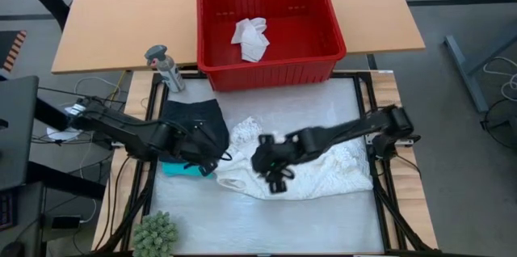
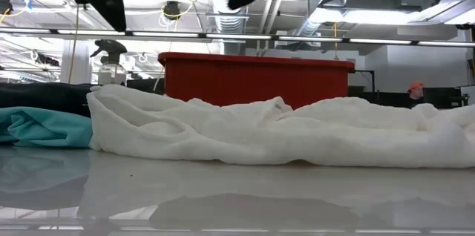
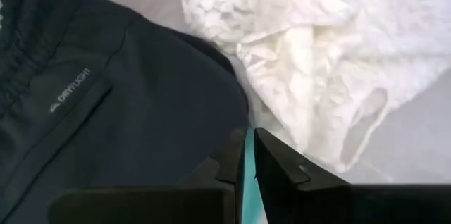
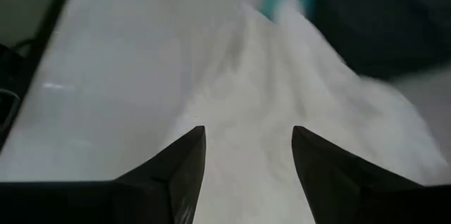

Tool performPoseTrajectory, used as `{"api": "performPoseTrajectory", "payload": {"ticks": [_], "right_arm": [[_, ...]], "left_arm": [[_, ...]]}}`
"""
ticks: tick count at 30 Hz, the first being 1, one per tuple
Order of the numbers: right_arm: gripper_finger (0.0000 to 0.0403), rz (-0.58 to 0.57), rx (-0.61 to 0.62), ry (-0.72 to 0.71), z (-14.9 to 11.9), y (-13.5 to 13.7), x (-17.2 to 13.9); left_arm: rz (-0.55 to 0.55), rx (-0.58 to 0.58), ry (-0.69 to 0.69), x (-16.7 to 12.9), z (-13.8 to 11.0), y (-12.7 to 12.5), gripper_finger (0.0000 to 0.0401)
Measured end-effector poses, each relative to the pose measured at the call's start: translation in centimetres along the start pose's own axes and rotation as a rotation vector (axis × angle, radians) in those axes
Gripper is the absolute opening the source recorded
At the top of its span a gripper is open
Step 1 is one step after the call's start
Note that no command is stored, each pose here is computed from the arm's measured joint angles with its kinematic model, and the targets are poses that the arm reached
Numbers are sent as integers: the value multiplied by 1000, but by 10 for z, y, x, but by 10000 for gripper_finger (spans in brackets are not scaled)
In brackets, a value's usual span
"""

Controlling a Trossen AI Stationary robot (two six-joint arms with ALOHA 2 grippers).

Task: Fold laundry
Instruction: Fold the white dress

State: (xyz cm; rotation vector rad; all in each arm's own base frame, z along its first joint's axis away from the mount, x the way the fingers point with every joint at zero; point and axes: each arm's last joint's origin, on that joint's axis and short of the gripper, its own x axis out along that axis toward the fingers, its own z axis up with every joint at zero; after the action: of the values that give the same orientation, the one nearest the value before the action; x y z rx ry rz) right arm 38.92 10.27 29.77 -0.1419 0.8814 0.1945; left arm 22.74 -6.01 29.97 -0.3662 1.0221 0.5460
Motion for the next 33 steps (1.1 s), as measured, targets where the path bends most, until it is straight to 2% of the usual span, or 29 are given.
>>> {"api": "performPoseTrajectory", "payload": {"ticks": [7,10,15,21,33], "right_arm": [[227,34,43,-59,1,27,69],[227,-24,51,-81,-1,32,90],[224,-90,119,-33,-10,29,117],[216,-136,157,-5,-15,22,134],[214,-188,209,-14,-14,3,134]], "left_arm": [[-68,36,-18,-17,-1,10,22],[-75,70,-36,-21,-2,12,22],[-81,106,-33,-22,-2,13,22],[-86,129,-29,-22,-2,13,22],[-89,130,-32,-22,-3,13,22]]}}
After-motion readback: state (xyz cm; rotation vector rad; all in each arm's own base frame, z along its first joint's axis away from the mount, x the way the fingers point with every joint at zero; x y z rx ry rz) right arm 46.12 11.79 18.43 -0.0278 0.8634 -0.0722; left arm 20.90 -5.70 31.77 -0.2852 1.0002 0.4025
